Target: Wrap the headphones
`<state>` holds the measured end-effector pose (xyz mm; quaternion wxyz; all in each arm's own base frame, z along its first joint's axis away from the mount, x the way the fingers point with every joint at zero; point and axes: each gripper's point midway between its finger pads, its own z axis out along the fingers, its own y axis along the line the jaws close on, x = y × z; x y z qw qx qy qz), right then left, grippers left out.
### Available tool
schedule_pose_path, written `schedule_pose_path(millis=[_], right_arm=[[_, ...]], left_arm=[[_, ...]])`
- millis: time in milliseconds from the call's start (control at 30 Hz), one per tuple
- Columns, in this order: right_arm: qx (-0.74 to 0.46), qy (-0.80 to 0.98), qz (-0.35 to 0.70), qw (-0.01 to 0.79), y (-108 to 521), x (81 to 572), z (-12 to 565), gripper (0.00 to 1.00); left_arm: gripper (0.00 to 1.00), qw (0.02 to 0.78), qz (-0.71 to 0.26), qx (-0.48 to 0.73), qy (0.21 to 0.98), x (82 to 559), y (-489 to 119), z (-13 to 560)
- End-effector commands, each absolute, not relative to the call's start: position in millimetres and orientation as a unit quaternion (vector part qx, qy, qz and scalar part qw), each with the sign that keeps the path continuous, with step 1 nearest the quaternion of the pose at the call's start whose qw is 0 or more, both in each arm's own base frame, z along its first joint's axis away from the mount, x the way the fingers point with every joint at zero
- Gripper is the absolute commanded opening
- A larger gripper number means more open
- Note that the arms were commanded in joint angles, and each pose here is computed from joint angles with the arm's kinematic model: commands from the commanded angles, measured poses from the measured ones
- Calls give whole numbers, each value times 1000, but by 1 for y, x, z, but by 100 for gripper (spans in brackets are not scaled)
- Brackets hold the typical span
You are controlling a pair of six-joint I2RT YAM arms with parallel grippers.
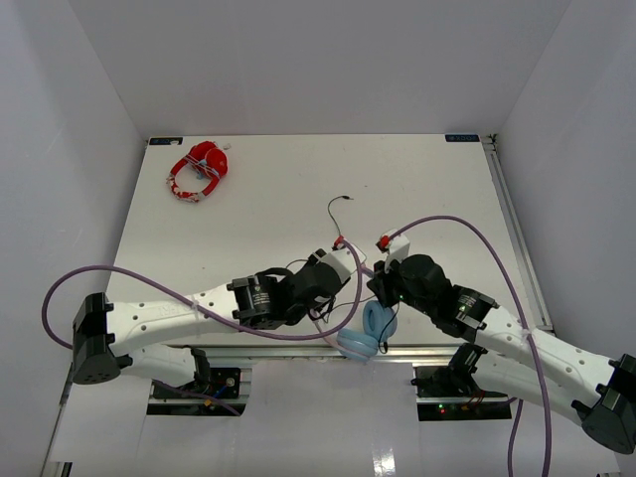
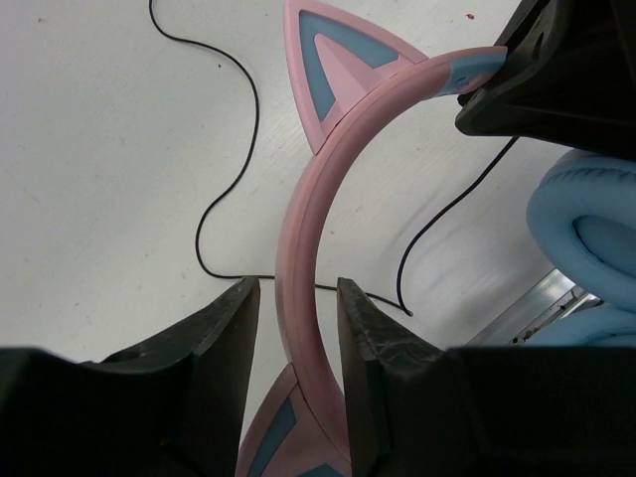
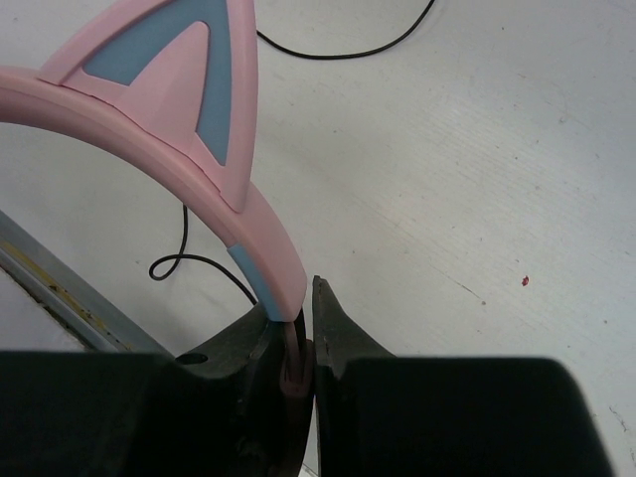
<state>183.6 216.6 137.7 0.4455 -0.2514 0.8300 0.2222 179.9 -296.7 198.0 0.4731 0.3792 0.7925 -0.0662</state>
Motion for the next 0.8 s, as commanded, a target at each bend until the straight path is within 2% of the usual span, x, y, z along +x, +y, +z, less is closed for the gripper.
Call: schedule_pose_path(millis=[0,167,533,767], right_arm=[[-245,800,258,483,227,188,179,8],[-252,798,261,482,227,185,179,8],[-258,794,266,483,225,181,177,8],[-260,797,264,477,225,181,173,8]], left_arm=[[54,450,-93,383,801,168,-296,213],[58,436,-70,395,806,171,-301,209],[57,384,-59,426,817,182,-312,197],[47,378,-24,427,821,190,-314,197]])
